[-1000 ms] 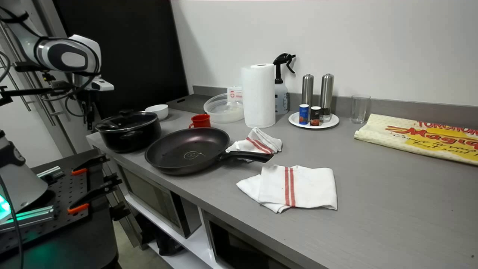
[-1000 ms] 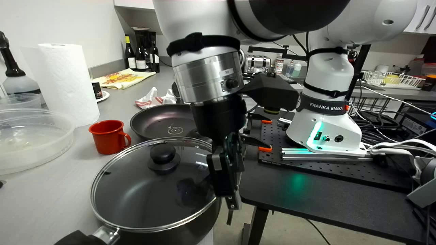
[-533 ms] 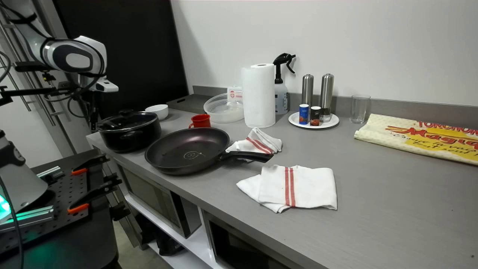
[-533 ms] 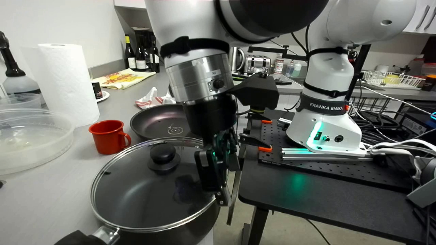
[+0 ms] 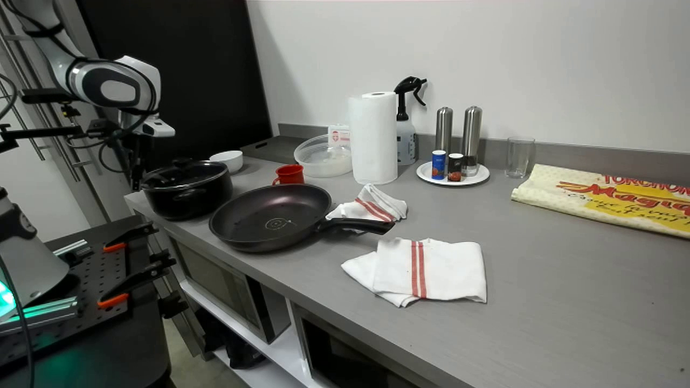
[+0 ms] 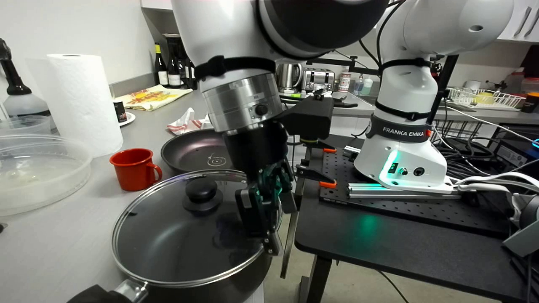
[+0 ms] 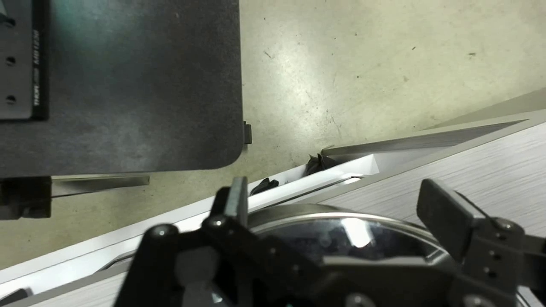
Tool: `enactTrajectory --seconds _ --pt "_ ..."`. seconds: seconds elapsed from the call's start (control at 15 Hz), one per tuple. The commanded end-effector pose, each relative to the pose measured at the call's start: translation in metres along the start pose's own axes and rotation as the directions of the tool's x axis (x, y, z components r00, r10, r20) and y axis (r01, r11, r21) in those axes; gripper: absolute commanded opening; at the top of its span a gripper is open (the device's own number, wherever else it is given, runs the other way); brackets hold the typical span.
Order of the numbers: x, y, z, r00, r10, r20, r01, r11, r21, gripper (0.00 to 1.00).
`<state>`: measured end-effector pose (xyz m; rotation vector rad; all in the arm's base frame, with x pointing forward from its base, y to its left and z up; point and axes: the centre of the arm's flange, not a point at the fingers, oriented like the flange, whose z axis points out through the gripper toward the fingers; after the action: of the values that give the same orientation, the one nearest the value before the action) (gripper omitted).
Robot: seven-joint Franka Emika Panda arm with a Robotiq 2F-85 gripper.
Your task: Remove the glass lid from the pan and place it on the pot, push the pot backwards
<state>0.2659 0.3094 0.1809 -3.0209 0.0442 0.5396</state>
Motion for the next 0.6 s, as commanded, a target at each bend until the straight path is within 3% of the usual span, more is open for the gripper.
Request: enactTrajectory --seconds 0.0,0.53 --pt "0.0095 -0.0012 -0.0019 1.0 -0.005 0.018 0.004 1.0 0.018 1.0" --pt "0.0173 0.0021 -0.004 0.999 -0.021 -0.025 0.022 0.999 0.027 1.0"
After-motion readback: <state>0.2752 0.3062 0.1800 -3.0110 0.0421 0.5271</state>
